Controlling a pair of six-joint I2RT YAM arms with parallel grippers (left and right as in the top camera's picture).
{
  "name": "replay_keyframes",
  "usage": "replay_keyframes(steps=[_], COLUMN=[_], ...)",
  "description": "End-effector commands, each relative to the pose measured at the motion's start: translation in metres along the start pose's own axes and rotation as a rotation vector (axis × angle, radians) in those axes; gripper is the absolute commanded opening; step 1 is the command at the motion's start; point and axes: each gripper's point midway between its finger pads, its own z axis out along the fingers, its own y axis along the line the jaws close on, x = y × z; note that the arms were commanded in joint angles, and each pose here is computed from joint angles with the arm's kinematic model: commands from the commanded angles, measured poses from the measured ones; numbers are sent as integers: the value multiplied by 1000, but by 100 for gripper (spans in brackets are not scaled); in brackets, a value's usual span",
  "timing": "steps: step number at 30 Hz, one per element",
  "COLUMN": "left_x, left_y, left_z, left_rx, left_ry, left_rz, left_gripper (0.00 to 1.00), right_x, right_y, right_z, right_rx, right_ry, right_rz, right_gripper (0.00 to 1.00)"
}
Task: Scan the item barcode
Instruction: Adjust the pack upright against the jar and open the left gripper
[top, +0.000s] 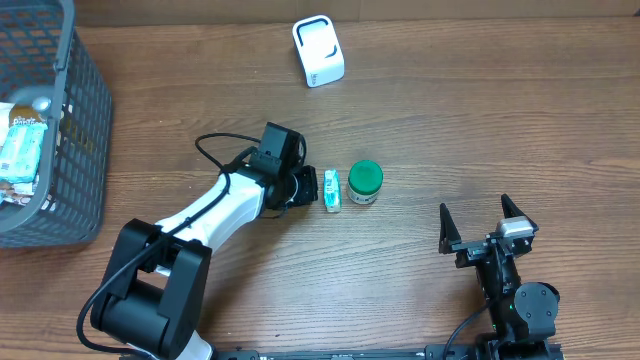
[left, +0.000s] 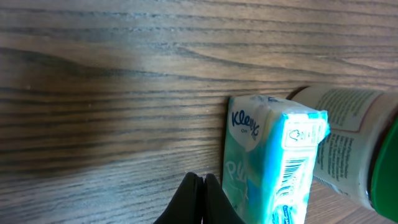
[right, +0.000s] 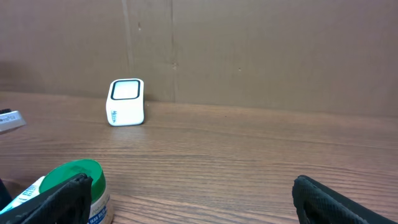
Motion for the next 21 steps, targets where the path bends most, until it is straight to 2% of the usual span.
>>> replay_keyframes(steps=[1, 7, 21], left_x=[-1, 3, 5], left_y=[0, 7, -13], left_z=[8, 22, 26], left_rx=[-22, -41, -5], left_ry=[0, 19, 4], left_rz=[-27, -54, -53], left_gripper=[4, 4, 4], right_x=[3, 3, 3], right_y=[-1, -1, -1], right_z=[0, 0, 0], right_rx=[2, 2, 2], right_ry=[0, 1, 1], right_rz=[-1, -1, -1], right_gripper=[100, 100, 100])
